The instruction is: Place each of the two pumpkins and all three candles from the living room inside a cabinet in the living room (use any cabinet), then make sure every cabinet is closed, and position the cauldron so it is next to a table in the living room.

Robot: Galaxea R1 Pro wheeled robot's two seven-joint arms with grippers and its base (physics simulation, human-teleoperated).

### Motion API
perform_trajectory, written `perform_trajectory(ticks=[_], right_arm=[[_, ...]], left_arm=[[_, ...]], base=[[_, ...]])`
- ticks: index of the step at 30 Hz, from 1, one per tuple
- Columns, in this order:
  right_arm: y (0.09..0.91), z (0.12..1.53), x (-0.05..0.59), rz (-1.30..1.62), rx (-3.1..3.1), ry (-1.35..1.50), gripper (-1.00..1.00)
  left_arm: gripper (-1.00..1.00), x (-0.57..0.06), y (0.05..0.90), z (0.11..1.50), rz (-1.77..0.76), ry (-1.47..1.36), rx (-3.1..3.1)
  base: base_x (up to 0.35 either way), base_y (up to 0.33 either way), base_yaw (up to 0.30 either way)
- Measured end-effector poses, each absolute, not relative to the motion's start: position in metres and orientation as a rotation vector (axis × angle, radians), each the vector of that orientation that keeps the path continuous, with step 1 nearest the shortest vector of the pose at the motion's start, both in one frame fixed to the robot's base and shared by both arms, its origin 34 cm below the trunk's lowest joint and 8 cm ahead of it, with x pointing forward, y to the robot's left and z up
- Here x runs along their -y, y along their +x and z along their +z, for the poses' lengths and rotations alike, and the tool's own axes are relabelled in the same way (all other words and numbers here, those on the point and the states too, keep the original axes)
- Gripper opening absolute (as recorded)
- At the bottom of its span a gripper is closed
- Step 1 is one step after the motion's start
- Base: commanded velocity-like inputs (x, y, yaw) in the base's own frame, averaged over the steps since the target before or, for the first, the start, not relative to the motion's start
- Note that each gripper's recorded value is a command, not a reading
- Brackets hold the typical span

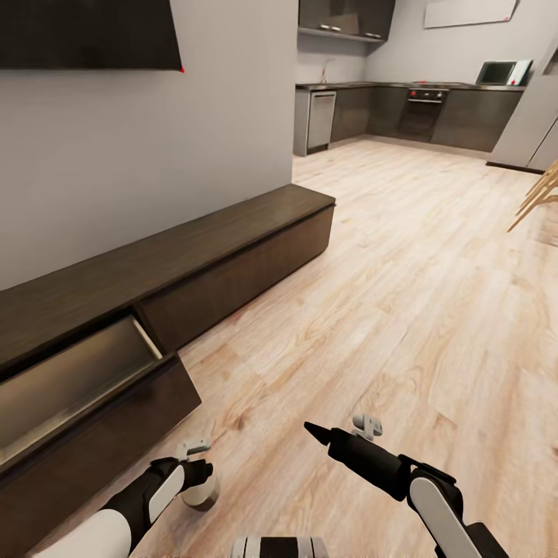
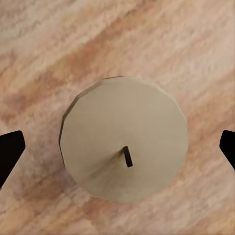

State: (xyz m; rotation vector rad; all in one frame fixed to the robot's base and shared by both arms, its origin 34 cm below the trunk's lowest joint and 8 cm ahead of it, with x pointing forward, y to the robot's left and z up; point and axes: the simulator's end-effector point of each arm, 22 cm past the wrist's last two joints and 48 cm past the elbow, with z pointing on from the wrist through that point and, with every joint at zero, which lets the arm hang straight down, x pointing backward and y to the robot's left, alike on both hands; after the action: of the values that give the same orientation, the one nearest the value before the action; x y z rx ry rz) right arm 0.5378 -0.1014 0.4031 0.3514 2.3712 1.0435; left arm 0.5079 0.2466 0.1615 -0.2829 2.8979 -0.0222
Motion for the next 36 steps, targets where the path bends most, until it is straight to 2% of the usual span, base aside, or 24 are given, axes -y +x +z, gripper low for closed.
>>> perform_trajectory(ticks=[36], right_arm=[[0.5358, 0.3962, 0.1012, 1.04, -2.387, 0.355, 1.0]], left_arm=[[1.0, -0.246, 0.5049, 0.1564, -0.023, -0.286, -2.907]], base=[[0.036, 0.0, 0.0]])
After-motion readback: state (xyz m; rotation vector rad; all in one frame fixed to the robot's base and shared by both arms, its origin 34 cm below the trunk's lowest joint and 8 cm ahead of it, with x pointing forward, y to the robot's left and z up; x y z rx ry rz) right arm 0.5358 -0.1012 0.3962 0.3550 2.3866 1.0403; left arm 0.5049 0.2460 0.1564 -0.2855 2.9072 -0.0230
